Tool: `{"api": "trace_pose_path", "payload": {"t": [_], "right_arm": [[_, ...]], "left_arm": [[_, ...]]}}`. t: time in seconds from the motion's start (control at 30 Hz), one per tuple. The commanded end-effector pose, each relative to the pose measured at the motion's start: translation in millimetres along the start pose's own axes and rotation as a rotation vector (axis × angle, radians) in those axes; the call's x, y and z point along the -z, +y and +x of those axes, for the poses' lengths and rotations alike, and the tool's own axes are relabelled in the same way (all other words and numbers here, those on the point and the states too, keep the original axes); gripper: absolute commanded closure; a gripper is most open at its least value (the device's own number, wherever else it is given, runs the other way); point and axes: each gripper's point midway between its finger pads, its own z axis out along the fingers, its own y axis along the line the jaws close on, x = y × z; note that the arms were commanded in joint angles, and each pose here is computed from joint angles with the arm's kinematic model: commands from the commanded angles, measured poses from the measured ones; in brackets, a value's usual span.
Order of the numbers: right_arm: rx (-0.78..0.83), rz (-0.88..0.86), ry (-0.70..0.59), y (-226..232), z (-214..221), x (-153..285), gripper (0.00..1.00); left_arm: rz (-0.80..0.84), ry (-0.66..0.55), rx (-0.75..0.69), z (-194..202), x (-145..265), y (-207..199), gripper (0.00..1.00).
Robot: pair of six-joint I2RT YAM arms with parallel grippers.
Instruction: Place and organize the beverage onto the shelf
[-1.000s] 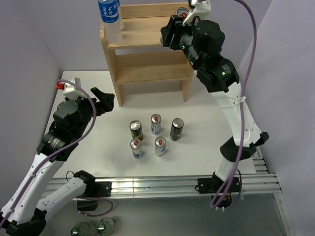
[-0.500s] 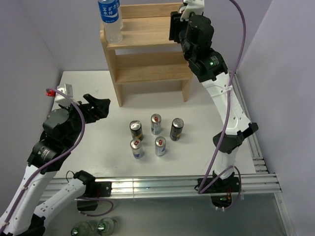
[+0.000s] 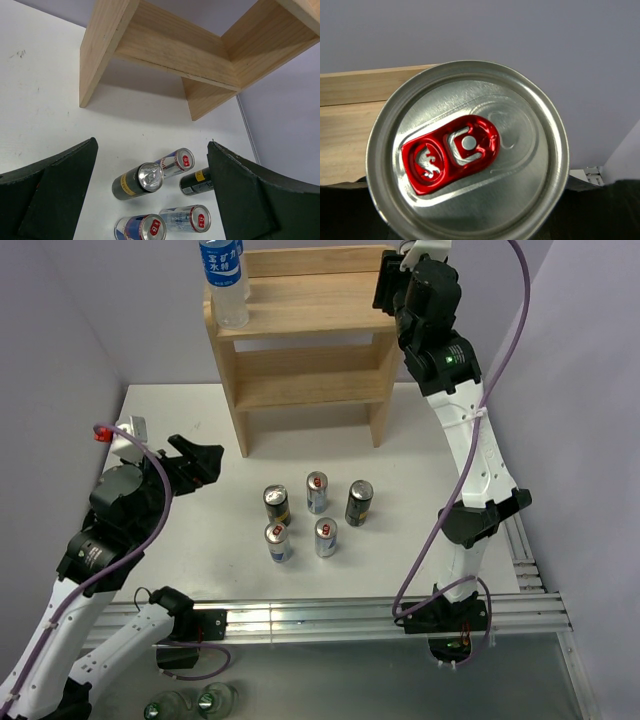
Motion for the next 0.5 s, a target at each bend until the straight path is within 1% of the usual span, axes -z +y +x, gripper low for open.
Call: {"api": "trace_pose_path", "payload": {"t": [0.0,0.47], "right_arm": [[-0.090,-0.037,-0.119,3,-36,-1,1.00],[-0.135,-0.059,-0.065,11,-3,-31,1.00]], "left_arm": [[-0.005,-0.016,0.033,-1,3,1,0.02],[-0.050,-0.021,0.046,0,9,13,0.02]]}}
